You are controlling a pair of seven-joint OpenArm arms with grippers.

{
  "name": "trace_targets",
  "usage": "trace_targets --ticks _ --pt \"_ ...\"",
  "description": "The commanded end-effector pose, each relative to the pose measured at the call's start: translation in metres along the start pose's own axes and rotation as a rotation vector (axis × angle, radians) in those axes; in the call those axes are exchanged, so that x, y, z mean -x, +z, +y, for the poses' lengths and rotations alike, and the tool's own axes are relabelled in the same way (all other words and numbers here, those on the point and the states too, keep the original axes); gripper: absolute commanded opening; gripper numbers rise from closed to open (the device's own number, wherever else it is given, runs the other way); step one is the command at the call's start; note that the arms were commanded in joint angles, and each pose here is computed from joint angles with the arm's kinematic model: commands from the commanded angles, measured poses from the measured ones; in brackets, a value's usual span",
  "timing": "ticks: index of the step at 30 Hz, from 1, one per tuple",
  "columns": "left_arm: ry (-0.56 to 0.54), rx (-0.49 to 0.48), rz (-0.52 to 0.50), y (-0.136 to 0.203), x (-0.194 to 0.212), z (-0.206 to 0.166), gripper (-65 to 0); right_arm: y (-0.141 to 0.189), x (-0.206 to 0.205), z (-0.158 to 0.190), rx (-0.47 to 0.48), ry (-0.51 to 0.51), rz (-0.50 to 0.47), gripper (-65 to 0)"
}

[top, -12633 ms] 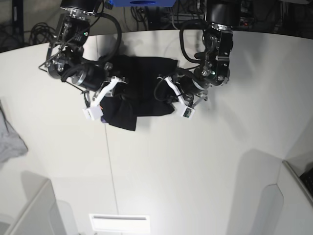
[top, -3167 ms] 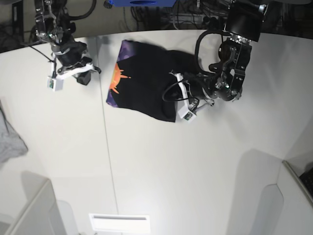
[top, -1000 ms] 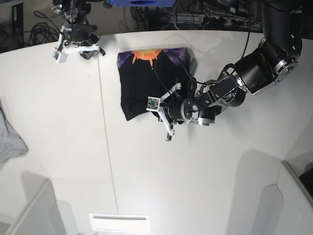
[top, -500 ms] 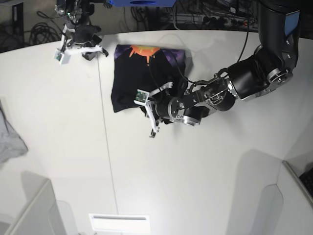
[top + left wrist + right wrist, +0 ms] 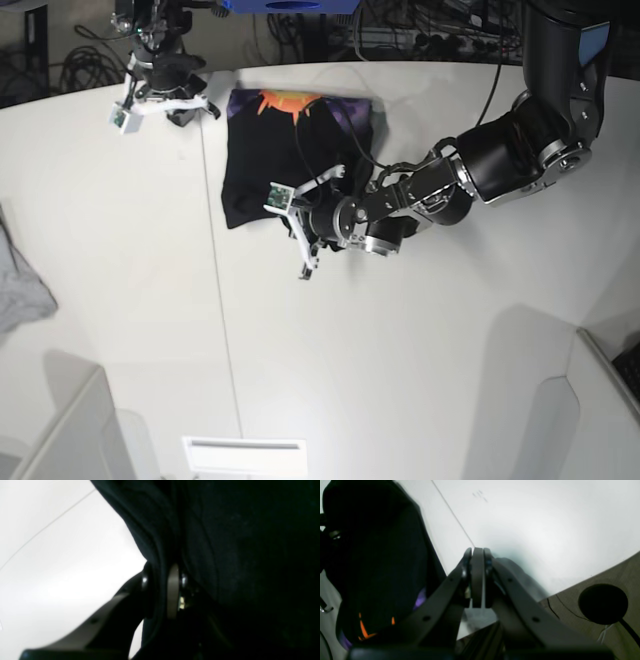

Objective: Fold the T-shirt properly
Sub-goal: 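Lay the flipped shirt flat and smooth it with the left gripper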

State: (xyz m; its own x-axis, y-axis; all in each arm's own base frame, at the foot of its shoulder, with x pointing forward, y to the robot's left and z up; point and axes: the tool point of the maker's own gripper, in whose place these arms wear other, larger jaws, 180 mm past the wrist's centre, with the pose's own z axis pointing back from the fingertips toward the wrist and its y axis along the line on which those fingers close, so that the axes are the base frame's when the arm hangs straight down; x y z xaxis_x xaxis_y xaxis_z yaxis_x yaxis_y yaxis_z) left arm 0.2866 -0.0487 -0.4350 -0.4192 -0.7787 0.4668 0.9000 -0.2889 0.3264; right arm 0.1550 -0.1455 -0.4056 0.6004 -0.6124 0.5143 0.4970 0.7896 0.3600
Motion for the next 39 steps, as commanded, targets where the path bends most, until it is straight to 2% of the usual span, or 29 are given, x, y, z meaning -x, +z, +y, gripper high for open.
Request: trace_targets --ticks 1,5,11,16,27,33,39 --pt "-0.040 0.060 0.159 0.001 0.036 -0.019 -65.0 0.001 -0.008 0.004 -0.014 0.010 -0.021 -65.0" --pt "-0.040 0.054 0.154 0.002 0.034 -0.018 -65.0 0.000 -0.007 0.006 -0.019 0.010 -0.006 -65.0" --pt "0.073 -0.017 0.208 0.011 0.052 -0.004 -65.0 -0.001 -0.009 0.007 -0.022 0.010 -0.010 -65.0" --pt "0.078 -0.021 0.200 0.013 0.055 -0.004 -65.0 -0.003 -0.012 0.012 -0.034 0.011 -0.015 -65.0" --pt "0.050 -0.040 0.181 0.012 0.042 0.009 -65.0 -0.002 -0.011 0.012 -0.034 0.011 -0.013 -65.0" --pt "-0.051 0.028 0.198 0.003 0.035 -0.007 -65.0 -0.002 -0.009 0.011 -0.031 0.012 -0.010 -65.0" --pt "-0.055 0.027 0.201 0.004 0.035 -0.005 -65.0 0.000 -0.006 0.006 -0.020 0.011 -0.002 -65.0"
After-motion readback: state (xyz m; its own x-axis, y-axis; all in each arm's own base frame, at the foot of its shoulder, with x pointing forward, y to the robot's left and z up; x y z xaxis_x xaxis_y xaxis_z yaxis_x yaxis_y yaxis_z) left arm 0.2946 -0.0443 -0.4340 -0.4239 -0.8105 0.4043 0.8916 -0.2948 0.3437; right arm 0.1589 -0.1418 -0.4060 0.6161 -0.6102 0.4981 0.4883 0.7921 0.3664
